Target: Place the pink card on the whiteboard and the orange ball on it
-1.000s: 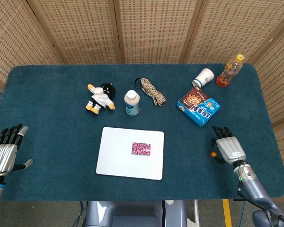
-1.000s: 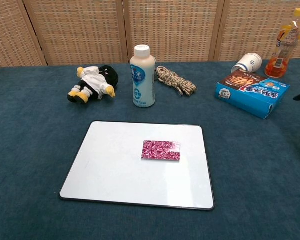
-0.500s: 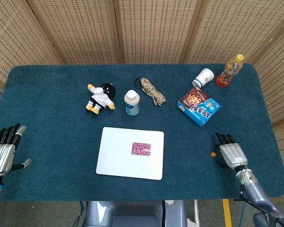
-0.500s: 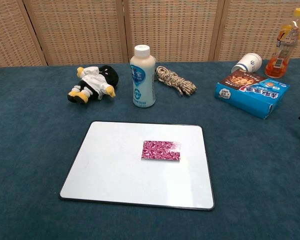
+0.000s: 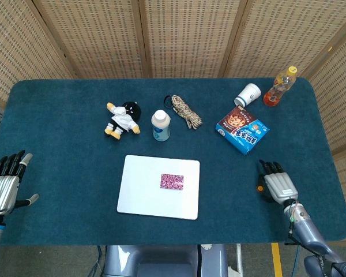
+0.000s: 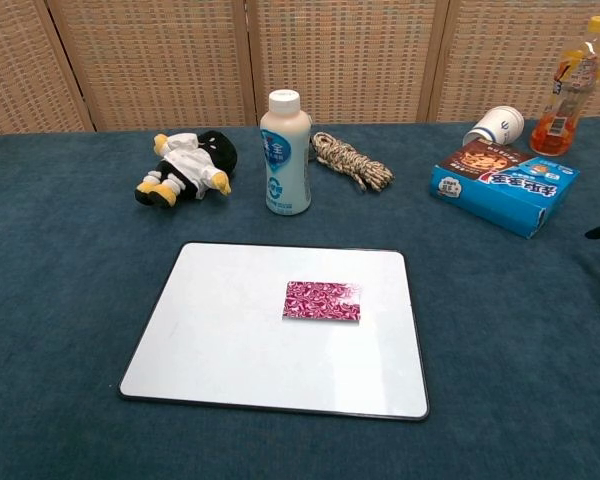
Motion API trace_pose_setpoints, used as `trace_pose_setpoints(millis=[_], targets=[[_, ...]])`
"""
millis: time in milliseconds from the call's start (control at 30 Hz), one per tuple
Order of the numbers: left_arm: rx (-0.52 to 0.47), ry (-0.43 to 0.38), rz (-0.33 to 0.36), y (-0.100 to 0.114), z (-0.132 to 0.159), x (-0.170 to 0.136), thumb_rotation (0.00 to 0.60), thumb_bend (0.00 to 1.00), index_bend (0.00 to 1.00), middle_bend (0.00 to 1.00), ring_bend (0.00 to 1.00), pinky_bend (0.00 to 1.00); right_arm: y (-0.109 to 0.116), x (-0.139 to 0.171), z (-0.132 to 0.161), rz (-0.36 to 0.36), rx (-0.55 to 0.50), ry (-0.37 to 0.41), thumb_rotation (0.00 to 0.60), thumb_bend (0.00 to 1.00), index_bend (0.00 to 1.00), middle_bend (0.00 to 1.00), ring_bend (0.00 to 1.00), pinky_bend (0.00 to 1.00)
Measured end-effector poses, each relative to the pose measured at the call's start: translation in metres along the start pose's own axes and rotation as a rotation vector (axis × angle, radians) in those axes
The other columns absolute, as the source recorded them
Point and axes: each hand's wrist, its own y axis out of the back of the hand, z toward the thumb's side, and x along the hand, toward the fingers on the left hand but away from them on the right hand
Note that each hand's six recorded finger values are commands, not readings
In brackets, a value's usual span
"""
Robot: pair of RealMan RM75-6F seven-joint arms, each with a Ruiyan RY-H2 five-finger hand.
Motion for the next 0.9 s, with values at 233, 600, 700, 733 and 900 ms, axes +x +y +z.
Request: trace_pose_setpoints(millis=[233, 600, 700, 733, 900], targets=[[0.001, 0.000, 0.001, -0.0001, 0.0002, 0.0000, 0.600, 0.00, 0.00, 0.00, 0.00, 0.00, 0.0000, -0.0028, -0.0005, 0.001, -0.002, -0.008, 0.600, 0.31, 0.43, 0.00, 0.00, 0.00], [0.002, 0.000, -0.002, -0.0010, 0.0004, 0.0001, 0.600, 0.00, 0.00, 0.00, 0.00, 0.00, -0.0036, -0.0059, 0.0030, 0.013, 0.000, -0.007, 0.600, 0.31, 0.43, 0.00, 0.00, 0.00], [0.001, 0.000, -0.002, -0.0007, 0.0005, 0.0004, 0.600, 0.00, 0.00, 0.00, 0.00, 0.00, -0.0041, -0.0068, 0.0041, 0.013, 0.004, -0.006, 0.600, 0.31, 0.43, 0.00, 0.00, 0.00], [0.001, 0.001, -0.002, -0.0006, 0.0004, 0.0002, 0.600, 0.00, 0.00, 0.00, 0.00, 0.00, -0.0043, -0.0073, 0.0041, 0.014, 0.005, -0.006, 0.600, 0.31, 0.43, 0.00, 0.00, 0.00], [0.000, 0.001, -0.002, -0.0006, 0.0002, 0.0001, 0.600, 0.00, 0.00, 0.00, 0.00, 0.00, -0.0060, -0.0085, 0.0026, 0.019, 0.009, -0.013, 0.600, 0.33, 0.44, 0.00, 0.00, 0.00]])
